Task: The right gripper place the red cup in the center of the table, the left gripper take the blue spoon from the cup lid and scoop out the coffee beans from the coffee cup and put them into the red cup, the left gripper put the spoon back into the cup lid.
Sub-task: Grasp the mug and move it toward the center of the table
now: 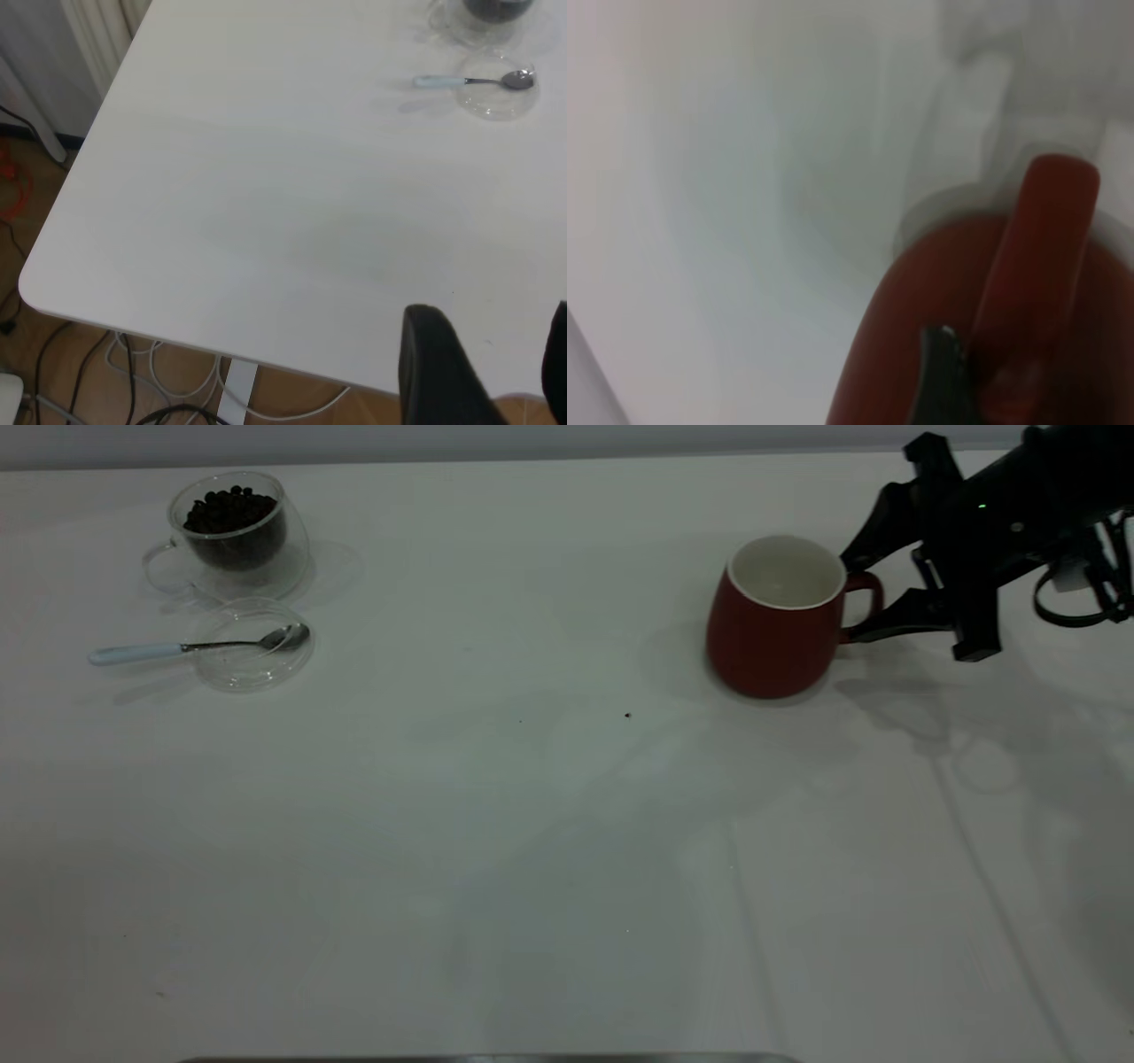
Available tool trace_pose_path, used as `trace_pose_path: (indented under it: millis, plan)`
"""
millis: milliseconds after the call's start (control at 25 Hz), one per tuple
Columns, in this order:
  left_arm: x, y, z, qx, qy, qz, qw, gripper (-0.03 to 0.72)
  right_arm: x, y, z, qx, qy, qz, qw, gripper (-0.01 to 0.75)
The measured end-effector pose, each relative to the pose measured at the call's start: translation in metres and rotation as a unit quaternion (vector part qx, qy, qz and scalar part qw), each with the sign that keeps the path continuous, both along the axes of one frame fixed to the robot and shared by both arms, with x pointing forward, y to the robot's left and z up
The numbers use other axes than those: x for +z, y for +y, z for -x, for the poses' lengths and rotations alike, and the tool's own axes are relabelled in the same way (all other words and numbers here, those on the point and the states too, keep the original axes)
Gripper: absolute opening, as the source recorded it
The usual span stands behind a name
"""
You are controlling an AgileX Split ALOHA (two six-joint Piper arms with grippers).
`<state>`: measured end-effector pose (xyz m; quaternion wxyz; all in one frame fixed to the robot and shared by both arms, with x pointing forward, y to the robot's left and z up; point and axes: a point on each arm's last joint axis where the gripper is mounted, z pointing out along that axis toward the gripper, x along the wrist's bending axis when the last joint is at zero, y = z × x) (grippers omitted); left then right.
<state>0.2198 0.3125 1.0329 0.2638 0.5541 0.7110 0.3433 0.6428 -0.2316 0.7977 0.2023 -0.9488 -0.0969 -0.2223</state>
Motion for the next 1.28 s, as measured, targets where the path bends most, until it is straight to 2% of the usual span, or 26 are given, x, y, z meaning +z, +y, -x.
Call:
trace_pose_path:
  millis: [320, 600, 840, 1080, 1280]
  plan:
    - [0.0, 0.0, 0.0, 0.0, 0.0, 0.0, 1.0, 0.354, -0.016, 0.041, 0.007, -0.013, 0.022, -0.024, 0.999, 0.561]
    - [0.0, 0.0, 0.0, 0.0, 0.0, 0.0, 1.0, 0.354, -0.017, 0.091, -0.003, 0.039, -0.006, -0.032, 0.999, 0.561]
    - [0.0, 0.0, 0.0, 0.0, 0.0, 0.0, 1.0, 0.354, -0.016, 0.127, -0.01, 0.059, -0.02, -0.048, 0.997, 0.561]
    - [0.0, 0.0, 0.0, 0.0, 0.0, 0.0, 1.0, 0.354, -0.018, 0.15, -0.006, 0.074, -0.023, -0.054, 0.996, 0.561]
    - [0.0, 0.0, 0.0, 0.0, 0.0, 0.0, 1.0, 0.354, -0.019, 0.154, -0.003, 0.076, -0.021, -0.055, 0.995, 0.561]
